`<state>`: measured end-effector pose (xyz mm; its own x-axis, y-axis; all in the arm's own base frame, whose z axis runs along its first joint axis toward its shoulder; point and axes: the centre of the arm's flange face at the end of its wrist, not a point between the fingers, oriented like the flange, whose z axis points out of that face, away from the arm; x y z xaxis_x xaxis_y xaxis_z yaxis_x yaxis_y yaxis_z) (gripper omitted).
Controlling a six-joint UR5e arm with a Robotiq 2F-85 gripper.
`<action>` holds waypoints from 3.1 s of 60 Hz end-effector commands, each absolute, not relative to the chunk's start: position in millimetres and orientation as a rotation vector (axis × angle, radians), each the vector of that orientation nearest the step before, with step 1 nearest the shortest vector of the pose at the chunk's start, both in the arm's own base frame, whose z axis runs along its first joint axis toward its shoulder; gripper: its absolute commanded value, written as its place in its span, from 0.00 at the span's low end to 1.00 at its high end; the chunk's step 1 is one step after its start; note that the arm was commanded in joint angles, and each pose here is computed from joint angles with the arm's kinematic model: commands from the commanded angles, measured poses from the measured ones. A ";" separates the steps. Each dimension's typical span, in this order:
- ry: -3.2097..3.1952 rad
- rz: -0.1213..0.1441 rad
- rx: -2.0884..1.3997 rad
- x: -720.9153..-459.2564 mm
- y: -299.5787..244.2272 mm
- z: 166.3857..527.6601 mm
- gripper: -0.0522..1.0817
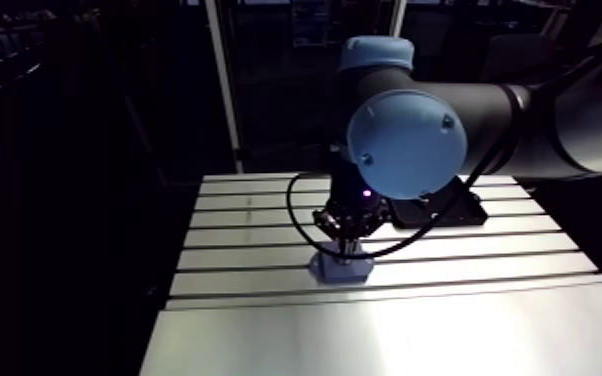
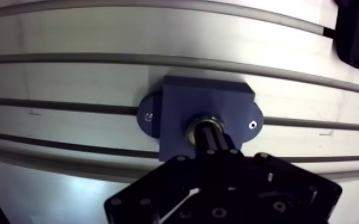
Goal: Pick up the bearing and press it into the housing until flush.
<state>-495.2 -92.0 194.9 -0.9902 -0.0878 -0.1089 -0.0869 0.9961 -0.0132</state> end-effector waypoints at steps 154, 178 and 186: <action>3.032 -0.011 -0.163 -493.9 -93.6 183.1 1.00; 3.030 -0.014 -0.164 -494.5 -93.7 182.0 1.00; 3.029 -0.014 -0.164 -494.0 -93.7 181.6 1.00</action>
